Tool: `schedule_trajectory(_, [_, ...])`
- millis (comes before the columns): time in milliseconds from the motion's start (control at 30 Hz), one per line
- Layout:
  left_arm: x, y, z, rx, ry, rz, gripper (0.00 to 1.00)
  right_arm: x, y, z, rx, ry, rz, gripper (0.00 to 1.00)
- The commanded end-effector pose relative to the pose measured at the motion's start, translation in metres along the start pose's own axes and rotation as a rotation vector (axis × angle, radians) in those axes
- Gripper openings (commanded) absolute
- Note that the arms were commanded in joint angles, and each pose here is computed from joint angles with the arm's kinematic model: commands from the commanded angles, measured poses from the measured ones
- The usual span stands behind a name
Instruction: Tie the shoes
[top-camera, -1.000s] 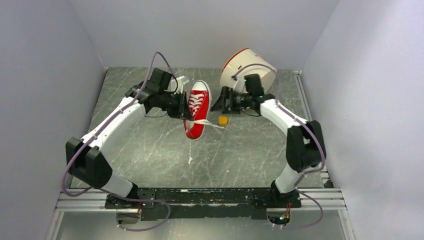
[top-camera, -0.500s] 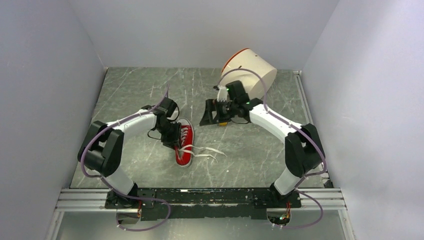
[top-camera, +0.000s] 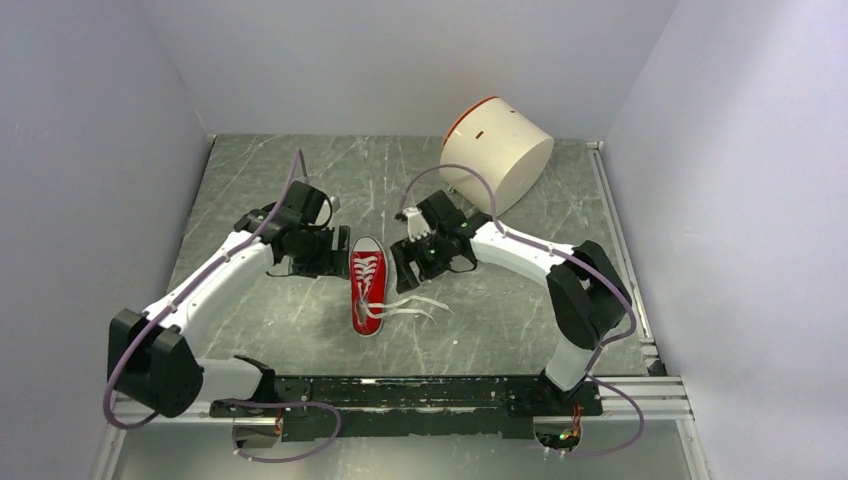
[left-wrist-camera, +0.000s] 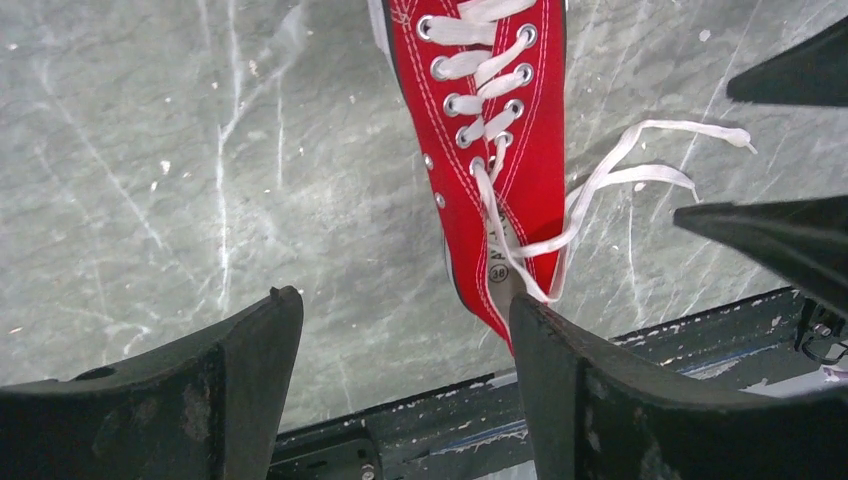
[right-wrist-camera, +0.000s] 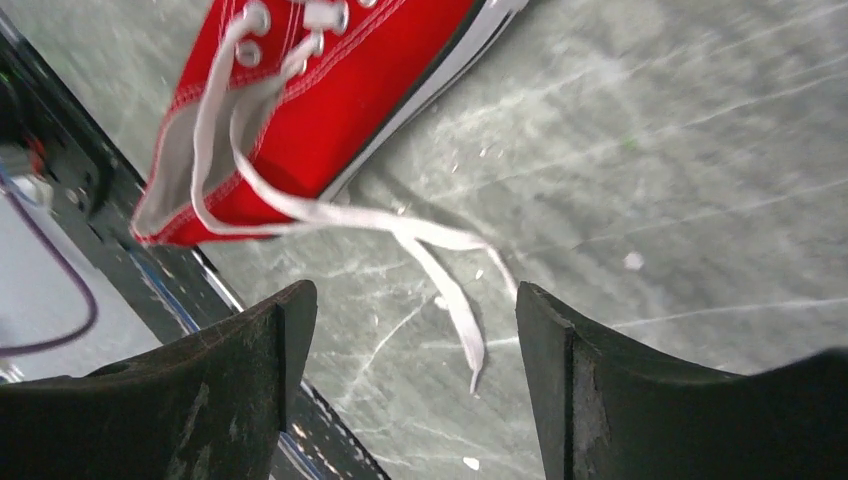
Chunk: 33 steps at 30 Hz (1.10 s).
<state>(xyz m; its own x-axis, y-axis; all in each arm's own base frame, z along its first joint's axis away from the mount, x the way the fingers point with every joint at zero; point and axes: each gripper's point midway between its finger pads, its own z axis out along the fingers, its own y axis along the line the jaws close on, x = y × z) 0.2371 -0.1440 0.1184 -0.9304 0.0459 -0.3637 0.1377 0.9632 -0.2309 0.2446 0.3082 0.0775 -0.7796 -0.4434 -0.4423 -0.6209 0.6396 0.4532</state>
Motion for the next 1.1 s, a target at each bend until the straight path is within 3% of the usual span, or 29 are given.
schedule_trajectory(0, [0.001,0.006,-0.021,-0.013,-0.022,0.018,0.80,0.033,0.001,-0.004,0.093,0.069,-0.105,0.77])
schedule_trajectory(100, [0.004,0.001,-0.023,0.018,-0.015,0.022,0.83,0.046,-0.009,-0.007,0.218,0.101,-0.138,0.77])
schedule_trajectory(267, [0.005,-0.003,-0.027,0.042,-0.030,0.019,0.85,0.064,0.002,0.001,0.222,0.122,-0.175,0.75])
schedule_trajectory(400, [0.005,-0.005,-0.031,0.056,-0.034,0.020,0.85,0.070,-0.012,0.007,0.368,0.120,-0.207,0.70])
schedule_trajectory(533, [0.003,-0.006,-0.037,0.061,-0.050,0.024,0.86,0.068,-0.012,0.013,0.388,0.088,-0.194,0.66])
schedule_trajectory(800, [-0.005,-0.013,-0.056,0.079,-0.085,0.012,0.89,0.089,-0.031,0.030,0.480,0.097,-0.215,0.46])
schedule_trajectory(867, [-0.007,-0.014,-0.062,0.082,-0.106,0.007,0.90,0.094,-0.030,0.030,0.471,0.102,-0.230,0.33])
schedule_trajectory(967, [-0.011,-0.016,-0.070,0.090,-0.128,0.003,0.90,0.088,-0.015,0.024,0.427,0.067,-0.248,0.03])
schedule_trajectory(1067, [-0.019,-0.021,-0.080,0.110,-0.168,0.011,0.89,0.051,0.013,-0.005,0.395,-0.036,-0.230,0.00])
